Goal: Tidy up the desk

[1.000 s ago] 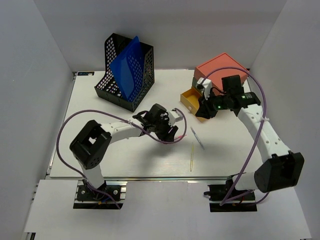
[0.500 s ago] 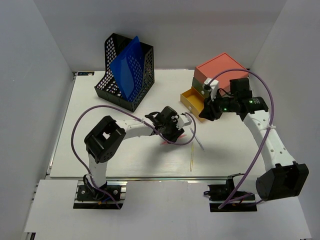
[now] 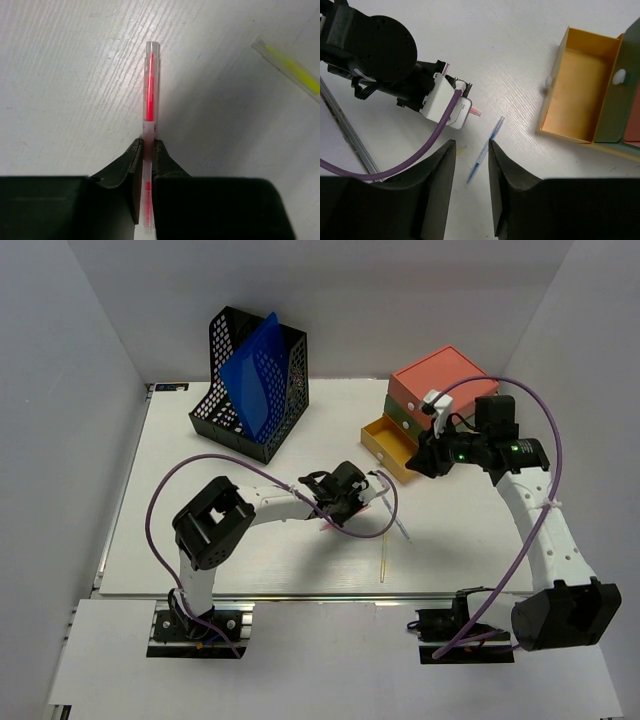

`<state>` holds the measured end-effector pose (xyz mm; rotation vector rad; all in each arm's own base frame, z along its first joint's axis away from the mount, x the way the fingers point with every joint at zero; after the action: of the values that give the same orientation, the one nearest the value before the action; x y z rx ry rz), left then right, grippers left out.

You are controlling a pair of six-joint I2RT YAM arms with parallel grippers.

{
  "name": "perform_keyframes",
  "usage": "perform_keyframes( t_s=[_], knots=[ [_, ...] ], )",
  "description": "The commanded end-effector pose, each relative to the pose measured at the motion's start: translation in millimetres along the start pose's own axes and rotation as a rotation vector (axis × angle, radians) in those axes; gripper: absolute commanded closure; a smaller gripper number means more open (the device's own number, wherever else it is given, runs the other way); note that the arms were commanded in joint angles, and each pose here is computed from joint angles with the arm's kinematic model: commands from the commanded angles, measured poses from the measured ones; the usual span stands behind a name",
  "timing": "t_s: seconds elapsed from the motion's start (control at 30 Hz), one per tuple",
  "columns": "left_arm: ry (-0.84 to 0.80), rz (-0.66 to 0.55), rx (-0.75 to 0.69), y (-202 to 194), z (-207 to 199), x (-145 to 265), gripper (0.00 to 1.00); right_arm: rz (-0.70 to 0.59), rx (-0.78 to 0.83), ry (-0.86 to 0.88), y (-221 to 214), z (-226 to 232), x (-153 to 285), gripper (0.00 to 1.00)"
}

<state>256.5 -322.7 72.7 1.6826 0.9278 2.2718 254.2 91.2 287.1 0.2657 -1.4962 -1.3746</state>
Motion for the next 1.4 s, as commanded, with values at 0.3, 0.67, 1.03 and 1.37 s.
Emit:
perform_keyframes(
  t_s=[0.3,0.67,1.03,1.37],
  knots=[
    [-0.056,-0.159,0.327,80,17,34,1.00,-0.140,-0.108,-0.272,16,-15,29,1.00],
    [-0.085,-0.436,0.931,152,46,61,1.00,-0.236,-0.115,-0.401,11,-14,48,1.00],
    [0.003,-0.683,1.558,194,87,49,1.00,-0.269,-0.130,-0.401,12,-7,56,1.00],
    [-0.032,-0.694,1.735,205,107,-9,1.00,-0.279,-0.127,-0.426,5,-2,61,1.00]
  ],
)
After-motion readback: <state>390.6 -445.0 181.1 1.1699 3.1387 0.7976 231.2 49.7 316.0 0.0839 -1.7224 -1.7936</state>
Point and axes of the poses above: each gripper's point midway between its finger pads, its own x axis back along the fingers, its own z axis along the line the jaws close on, y = z × x, the point moved 7 cm from there along x, back along the fingers, and after that the axes turned 7 degrees about -x, right-handed, at the moved point
